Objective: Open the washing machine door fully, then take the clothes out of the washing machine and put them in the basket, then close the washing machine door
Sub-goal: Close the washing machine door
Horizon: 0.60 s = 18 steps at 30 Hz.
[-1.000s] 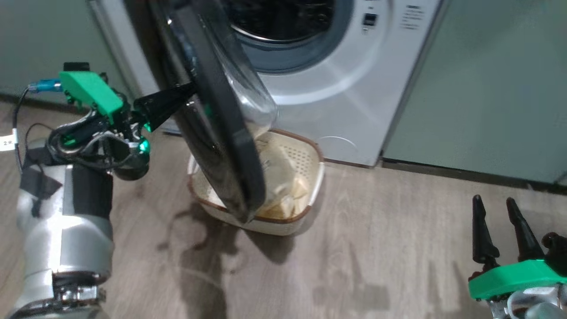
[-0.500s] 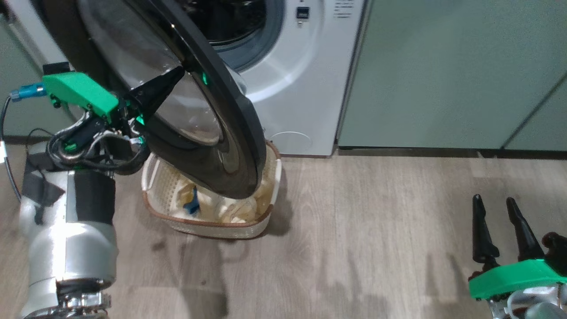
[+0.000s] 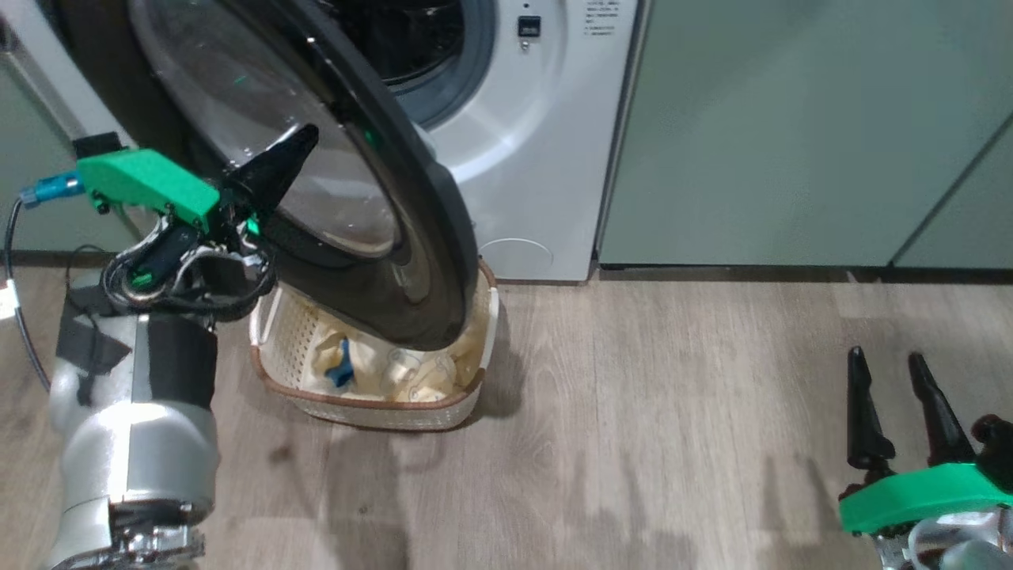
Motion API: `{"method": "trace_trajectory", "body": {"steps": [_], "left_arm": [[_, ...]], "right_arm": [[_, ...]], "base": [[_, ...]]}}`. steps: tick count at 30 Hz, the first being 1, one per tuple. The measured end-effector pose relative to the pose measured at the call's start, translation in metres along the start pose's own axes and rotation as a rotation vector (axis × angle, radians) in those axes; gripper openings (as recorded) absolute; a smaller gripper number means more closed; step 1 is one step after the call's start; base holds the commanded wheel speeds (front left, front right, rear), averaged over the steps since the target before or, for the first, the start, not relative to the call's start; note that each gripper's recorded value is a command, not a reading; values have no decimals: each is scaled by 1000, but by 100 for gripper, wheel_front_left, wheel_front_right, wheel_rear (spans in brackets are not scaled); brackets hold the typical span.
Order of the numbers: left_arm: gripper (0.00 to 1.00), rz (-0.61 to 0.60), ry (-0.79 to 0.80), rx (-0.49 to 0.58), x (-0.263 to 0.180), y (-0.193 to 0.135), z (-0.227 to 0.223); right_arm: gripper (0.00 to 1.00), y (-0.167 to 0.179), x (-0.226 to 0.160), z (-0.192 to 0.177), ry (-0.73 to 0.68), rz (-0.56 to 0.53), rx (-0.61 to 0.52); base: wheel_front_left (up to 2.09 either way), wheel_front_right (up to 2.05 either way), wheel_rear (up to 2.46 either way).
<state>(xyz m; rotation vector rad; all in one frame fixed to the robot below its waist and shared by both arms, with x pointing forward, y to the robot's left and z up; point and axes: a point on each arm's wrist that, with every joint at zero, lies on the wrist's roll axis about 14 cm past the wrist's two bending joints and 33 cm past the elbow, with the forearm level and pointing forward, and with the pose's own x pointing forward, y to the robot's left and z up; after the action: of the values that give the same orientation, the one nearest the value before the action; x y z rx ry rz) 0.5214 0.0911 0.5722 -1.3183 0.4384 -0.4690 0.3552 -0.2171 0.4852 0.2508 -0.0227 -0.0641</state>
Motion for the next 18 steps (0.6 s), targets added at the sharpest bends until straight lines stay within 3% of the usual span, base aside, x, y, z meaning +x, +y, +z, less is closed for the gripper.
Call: {"method": "trace_trajectory", "body": {"steps": [1, 2, 3, 4, 14, 18], "left_arm": [[27, 2, -14, 5, -2, 1, 3], [46, 6, -26, 3, -4, 2, 5], [94, 7, -38, 4, -7, 2, 7], [100, 8, -53, 5, -11, 3, 9], [100, 145, -262, 30, -80, 55, 36], [100, 209, -347, 115, -111, 70, 50]], "right_arm": [[100, 2, 1, 0, -1, 5, 1], [100, 4, 2, 0, -3, 11, 3], [100, 6, 2, 1, -5, 16, 5], [100, 8, 2, 2, -8, 21, 7], [100, 24, -3, 3, -17, 68, 20], [100, 28, -3, 0, -6, 80, 22]], "base": [[0, 0, 0], [0, 0, 0], [0, 0, 0], [0, 0, 0], [0, 0, 0], [0, 0, 0]]}}
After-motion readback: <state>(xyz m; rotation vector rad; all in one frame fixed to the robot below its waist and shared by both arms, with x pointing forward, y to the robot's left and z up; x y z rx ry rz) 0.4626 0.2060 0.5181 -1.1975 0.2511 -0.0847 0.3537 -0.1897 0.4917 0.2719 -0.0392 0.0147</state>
